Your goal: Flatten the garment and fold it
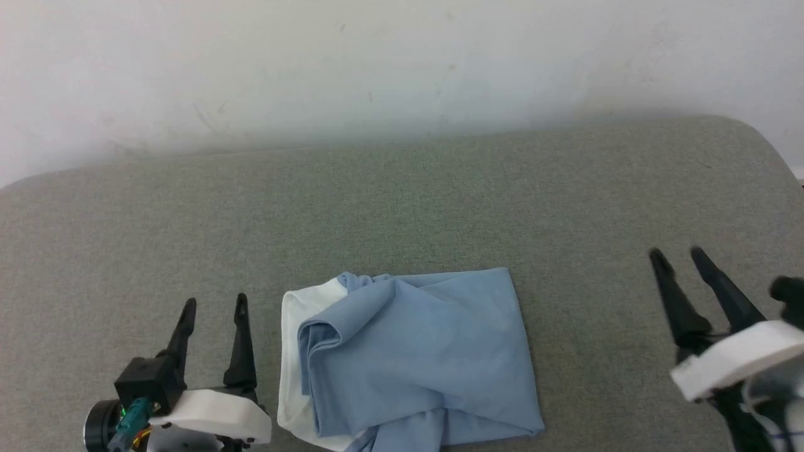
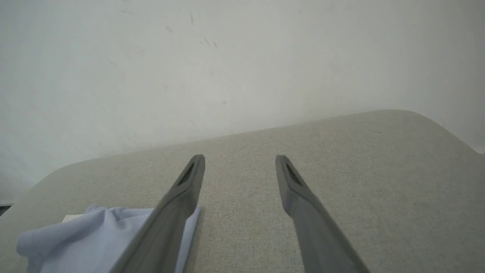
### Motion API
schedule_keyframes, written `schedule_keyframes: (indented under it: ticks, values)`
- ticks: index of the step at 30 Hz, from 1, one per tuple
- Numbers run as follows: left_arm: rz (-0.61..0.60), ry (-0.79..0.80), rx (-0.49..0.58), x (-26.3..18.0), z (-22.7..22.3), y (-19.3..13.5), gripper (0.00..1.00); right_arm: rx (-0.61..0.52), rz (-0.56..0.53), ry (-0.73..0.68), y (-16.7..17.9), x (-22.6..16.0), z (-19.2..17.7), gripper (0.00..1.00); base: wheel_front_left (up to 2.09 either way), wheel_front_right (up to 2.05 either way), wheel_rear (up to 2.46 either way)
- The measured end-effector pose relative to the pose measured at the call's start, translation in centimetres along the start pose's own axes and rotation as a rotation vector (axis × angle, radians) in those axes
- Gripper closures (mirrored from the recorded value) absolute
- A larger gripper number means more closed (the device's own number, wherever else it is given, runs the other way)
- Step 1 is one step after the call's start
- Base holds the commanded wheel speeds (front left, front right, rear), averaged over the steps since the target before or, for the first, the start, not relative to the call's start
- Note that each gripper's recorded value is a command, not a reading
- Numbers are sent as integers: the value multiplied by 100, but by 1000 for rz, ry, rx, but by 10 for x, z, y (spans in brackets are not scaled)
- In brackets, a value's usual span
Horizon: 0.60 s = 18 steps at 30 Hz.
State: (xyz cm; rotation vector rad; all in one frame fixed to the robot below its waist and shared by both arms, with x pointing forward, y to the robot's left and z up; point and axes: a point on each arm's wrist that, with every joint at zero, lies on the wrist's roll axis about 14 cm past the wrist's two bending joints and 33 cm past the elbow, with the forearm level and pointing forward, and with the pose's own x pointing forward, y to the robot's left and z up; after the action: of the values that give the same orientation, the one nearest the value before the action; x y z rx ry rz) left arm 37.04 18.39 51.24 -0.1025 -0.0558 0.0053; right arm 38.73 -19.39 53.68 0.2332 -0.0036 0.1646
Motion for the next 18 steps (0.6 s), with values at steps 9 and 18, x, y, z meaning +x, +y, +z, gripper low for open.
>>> schedule_keyframes:
  ticks: [9,18]
  values:
    - [35,-18,-9,0,5,9,0,319,-197,450,-65,-43,-68,0,0,0,0]
    - [59,3,-13,-6,-2,16,0,722,-29,809,11,-40,-135,0,0,0,0]
